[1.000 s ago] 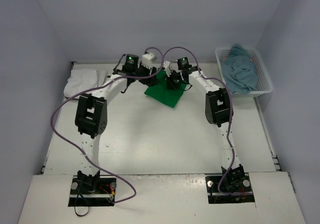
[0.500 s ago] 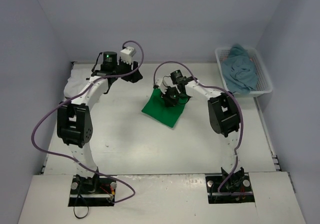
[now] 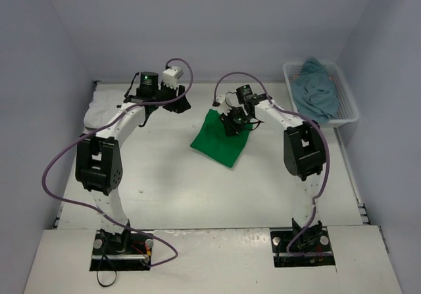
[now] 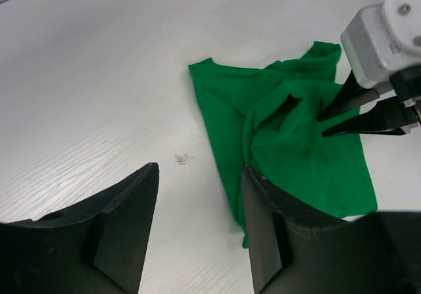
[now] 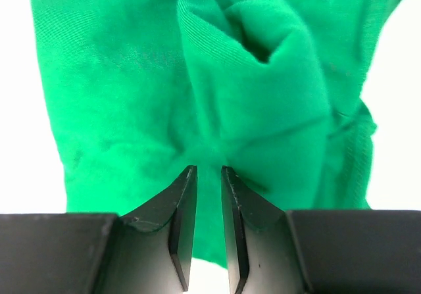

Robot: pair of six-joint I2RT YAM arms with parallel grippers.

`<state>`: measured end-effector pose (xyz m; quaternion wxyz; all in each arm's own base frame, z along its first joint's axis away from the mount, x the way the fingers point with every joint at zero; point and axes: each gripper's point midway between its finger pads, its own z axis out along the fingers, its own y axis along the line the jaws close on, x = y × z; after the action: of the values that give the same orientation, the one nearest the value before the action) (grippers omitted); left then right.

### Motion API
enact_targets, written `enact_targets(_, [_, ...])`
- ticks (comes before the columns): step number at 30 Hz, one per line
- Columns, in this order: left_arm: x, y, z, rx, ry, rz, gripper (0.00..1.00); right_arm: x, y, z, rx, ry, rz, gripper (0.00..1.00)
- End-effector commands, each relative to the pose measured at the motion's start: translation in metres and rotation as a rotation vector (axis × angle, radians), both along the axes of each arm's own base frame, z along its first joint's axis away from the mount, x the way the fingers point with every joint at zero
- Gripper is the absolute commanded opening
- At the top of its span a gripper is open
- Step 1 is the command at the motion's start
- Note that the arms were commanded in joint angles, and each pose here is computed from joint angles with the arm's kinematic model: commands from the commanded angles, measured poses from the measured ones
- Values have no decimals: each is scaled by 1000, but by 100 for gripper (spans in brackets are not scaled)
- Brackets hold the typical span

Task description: Fold and stack the t-shirts

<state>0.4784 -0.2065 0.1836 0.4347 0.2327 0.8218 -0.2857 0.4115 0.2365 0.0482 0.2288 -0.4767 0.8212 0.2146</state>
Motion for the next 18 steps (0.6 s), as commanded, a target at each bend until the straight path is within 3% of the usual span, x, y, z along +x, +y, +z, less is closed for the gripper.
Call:
enact_targets(1, [-10,-26,59,-34,-152,-67,47,1,2,64,85,-89,-9,19])
enact_targets(4, [-21,-46,52,-18,-149,-119,45,3,-8,69,82,-104,-31,20])
enact_targets(7, [-31,-66,46,-4,-144,-166,42,4,-22,72,81,-107,-58,11])
enact_targets(9, [-37,-77,40,-3,-131,-193,40,4,-30,68,72,-100,-71,0])
enact_targets(18, [-55,-118,11,9,-85,-281,26,-5,-48,33,18,-25,-105,0])
